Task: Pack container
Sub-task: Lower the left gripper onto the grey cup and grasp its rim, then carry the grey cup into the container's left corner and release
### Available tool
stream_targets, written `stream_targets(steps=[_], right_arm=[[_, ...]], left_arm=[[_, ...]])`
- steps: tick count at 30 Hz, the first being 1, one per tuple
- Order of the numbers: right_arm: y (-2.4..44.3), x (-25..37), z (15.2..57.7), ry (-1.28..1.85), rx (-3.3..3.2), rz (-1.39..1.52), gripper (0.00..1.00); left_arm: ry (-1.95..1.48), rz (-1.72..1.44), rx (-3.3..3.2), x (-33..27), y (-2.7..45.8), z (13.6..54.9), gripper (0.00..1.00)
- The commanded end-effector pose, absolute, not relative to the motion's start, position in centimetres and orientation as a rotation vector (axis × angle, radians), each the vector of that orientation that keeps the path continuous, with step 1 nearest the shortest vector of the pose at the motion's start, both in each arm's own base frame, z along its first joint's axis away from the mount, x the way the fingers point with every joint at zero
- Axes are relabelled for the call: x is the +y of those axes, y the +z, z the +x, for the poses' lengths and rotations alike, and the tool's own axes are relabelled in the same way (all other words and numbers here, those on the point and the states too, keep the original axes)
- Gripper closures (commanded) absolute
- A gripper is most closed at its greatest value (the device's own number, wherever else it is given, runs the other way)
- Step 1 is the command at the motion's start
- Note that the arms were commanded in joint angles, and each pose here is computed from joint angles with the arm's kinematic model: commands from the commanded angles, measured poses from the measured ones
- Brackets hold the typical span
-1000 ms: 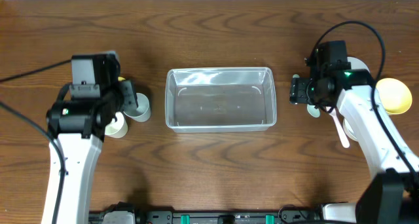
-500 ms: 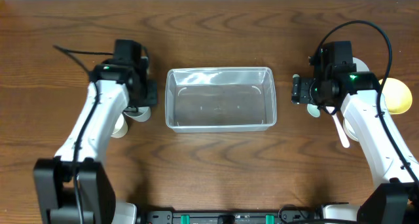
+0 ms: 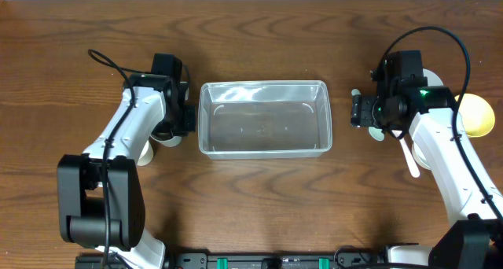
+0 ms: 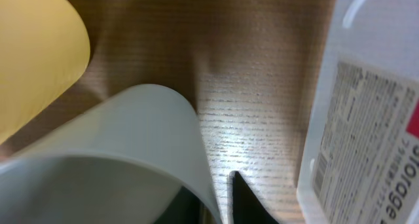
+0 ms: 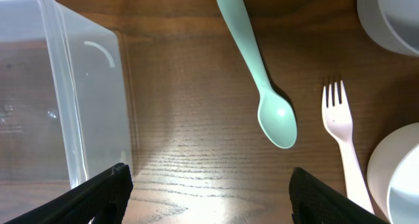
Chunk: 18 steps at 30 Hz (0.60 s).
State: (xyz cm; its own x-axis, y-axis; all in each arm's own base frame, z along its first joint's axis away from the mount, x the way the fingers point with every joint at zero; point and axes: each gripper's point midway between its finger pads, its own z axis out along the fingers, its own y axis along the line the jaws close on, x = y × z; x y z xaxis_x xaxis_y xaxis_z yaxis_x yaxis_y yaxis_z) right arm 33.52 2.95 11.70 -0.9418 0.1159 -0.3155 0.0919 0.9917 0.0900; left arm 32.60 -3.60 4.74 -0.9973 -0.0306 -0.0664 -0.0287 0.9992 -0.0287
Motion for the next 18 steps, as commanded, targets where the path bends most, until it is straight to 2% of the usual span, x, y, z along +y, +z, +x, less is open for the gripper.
stream_targets(steps=[1, 5, 9, 15, 18], right_arm=[[12.0, 2.5, 33.4, 0.098, 2.802, 0.177, 0.22], [12.0, 2.5, 33.4, 0.098, 2.803, 0.177, 0.22], [12.0, 2.5, 33.4, 0.098, 2.803, 0.177, 0.23], [12.1, 2.5, 33.5, 0.098, 2.798, 0.177, 0.22], [12.1, 2.5, 33.6, 0.097, 2.791, 0.178, 0.21]], left_arm=[[-0.027, -0.036, 3.077, -3.3, 4.7, 32.5, 0.94], [0.015, -0.045, 3.051, -2.8, 6.1, 32.7, 0.94], [0.026, -0.054, 2.995, -2.7, 10.3, 32.9, 0.94], [-0.038, 0.028, 2.723, -4.8, 22.2, 33.5, 0.94], [-0.08, 0.13, 2.566, -6.9, 26.3, 33.8, 0.94]])
